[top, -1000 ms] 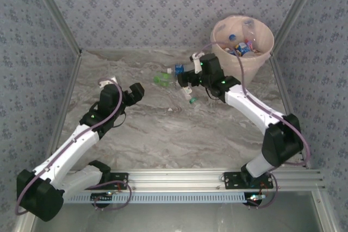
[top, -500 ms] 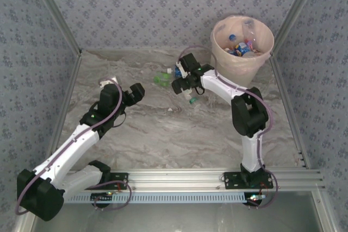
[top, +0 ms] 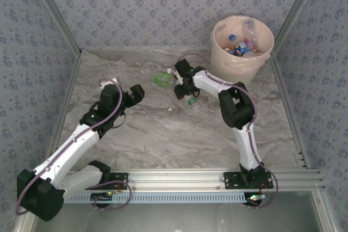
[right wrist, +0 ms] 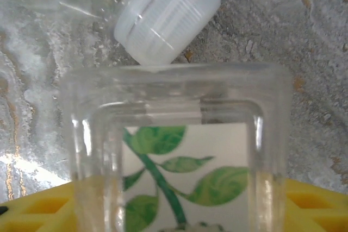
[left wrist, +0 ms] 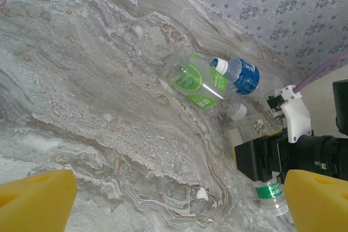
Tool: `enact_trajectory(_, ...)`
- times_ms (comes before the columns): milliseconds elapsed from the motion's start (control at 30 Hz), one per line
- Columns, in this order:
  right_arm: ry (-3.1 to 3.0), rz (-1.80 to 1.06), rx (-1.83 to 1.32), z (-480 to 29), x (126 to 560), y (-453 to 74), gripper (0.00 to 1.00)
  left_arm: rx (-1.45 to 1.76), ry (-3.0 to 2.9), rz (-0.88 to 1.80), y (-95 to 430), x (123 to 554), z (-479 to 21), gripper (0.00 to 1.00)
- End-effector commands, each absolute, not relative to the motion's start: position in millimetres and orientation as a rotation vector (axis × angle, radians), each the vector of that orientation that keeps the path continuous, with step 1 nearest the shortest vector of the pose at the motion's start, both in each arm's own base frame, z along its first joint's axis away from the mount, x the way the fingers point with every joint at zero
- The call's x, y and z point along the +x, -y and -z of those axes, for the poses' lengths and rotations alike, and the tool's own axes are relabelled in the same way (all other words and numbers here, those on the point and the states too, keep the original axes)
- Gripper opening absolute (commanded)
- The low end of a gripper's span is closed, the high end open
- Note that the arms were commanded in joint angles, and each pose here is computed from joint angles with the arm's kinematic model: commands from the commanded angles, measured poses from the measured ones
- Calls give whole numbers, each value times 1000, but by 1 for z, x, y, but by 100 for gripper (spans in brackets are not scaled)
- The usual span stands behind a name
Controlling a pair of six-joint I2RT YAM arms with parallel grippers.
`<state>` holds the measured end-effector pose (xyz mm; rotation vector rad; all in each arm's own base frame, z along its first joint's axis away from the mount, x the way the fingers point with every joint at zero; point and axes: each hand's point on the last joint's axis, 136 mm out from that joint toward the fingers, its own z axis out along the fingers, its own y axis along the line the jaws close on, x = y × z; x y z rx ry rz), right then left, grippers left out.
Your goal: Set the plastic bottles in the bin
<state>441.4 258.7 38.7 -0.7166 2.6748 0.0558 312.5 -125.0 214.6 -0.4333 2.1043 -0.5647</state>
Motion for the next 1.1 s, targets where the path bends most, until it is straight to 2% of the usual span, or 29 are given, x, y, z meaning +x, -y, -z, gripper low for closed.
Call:
enact_trajectory(0,-2606,-90,-697,-68,439,-260,60,-438,-2098,546,118,308,-214,98)
enact_trajectory(333,-2361,-182,-644,-144,427,-252,40,-430,-2081,547,116,305,-217,98)
enact_trajectory(700,-1975,-395,-543,-298,405,-244,9,-419,-2097,578,123,307,-214,98)
enact_trajectory(800,-1880,-489,-509,-345,397,-238,7,-418,-2101,584,124,308,-213,98)
enact_trajectory(1067,-1700,-454,-385,-427,407,-188,7,-419,-2115,610,130,310,-211,98)
